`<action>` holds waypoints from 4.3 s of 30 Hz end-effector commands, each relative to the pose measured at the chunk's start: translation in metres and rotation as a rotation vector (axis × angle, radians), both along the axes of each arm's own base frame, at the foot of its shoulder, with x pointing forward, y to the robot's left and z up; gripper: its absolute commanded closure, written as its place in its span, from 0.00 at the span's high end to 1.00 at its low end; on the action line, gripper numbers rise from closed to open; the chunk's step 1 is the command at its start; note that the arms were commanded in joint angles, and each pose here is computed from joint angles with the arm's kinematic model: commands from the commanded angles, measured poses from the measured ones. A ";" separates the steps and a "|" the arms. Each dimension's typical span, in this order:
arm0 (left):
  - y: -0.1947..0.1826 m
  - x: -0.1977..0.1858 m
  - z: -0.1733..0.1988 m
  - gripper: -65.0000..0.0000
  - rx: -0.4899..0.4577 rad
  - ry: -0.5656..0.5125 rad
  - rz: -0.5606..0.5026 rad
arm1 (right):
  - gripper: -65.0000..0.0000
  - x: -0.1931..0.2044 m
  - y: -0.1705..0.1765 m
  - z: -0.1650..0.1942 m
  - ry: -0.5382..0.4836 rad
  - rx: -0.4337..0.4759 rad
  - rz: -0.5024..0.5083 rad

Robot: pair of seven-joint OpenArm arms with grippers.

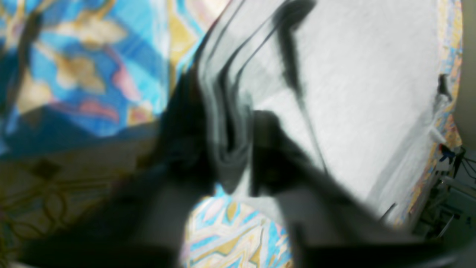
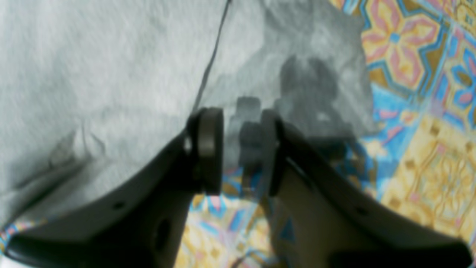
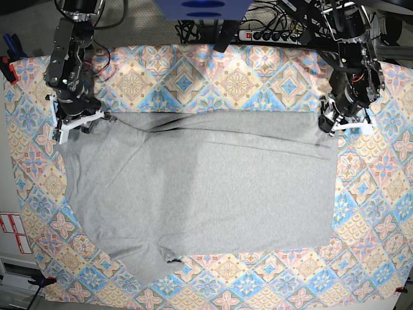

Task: Fold the T-shirt properly
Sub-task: 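Drag the gripped shirt toward the robot base with both grippers, then release and reach both grippers out to the shirt's sides mid-body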

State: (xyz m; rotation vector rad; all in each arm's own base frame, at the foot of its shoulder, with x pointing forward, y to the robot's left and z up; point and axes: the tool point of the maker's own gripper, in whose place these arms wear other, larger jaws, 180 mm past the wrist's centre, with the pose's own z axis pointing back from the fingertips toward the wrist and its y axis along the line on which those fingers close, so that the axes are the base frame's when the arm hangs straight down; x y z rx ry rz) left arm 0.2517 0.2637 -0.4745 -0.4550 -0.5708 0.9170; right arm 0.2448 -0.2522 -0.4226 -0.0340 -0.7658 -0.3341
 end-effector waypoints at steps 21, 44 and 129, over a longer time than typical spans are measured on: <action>-0.003 -0.004 -0.001 0.00 -0.011 0.015 -0.016 | 0.37 -0.025 -0.035 -0.045 0.091 0.096 -0.169; -0.004 -0.008 -0.003 0.00 -0.013 0.024 -0.018 | 0.37 0.016 -0.029 -0.057 0.017 0.347 -0.303; 0.035 0.074 0.112 0.57 0.398 -0.181 -0.229 | 0.36 0.042 -0.034 0.071 -0.080 -0.069 -0.073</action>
